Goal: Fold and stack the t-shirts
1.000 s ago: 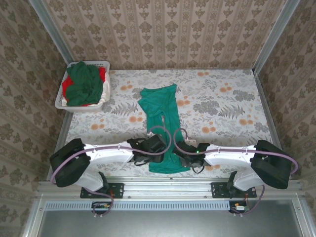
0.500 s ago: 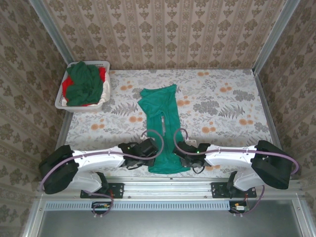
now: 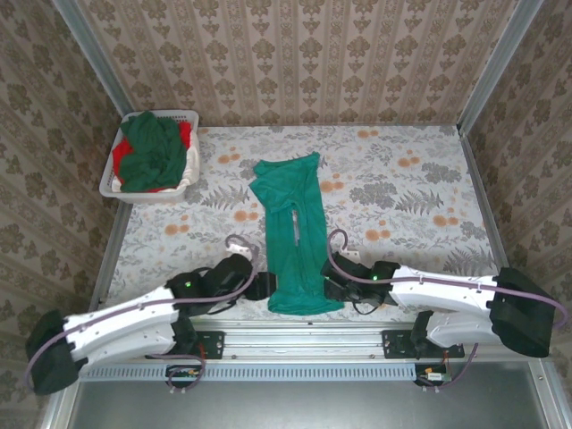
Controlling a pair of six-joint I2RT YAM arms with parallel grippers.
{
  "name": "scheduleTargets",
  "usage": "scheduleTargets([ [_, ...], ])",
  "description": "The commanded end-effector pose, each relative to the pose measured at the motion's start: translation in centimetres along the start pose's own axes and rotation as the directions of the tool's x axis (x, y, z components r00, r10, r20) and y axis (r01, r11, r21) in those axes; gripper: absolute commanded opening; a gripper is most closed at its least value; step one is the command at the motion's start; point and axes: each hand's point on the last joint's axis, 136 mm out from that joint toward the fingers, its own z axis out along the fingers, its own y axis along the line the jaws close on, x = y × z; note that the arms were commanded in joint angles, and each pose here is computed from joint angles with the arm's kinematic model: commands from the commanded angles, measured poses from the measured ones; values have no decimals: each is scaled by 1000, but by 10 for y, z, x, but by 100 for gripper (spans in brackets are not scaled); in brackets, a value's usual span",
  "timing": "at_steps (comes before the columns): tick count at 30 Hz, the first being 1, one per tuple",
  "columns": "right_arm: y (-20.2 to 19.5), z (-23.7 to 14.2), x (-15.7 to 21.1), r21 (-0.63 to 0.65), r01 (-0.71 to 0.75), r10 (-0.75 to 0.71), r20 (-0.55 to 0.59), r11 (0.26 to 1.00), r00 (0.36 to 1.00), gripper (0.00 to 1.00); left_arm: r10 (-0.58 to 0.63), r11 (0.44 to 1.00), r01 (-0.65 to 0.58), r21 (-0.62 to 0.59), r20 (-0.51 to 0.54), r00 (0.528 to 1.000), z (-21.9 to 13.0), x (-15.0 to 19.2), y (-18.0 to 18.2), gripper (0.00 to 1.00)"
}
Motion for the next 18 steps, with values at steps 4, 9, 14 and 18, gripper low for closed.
scheduleTargets([
  [4,-15,6,3,137,50,-47,-27,989,999,46,-150,977,155,-149,47,988,-9,21,62,58],
  [9,14,-7,-33,148,126,-135,53,981,989,45,-111,980,110,-167,-2,994,-5,25,59,57],
  [14,42,22,-37,168,184,-185,-11,968,983,39,-64,983,51,-178,-65,996,8,27,50,59],
  [18,51,40,-28,156,183,-176,-59,971,983,39,-63,982,48,-182,-74,995,14,30,52,61],
])
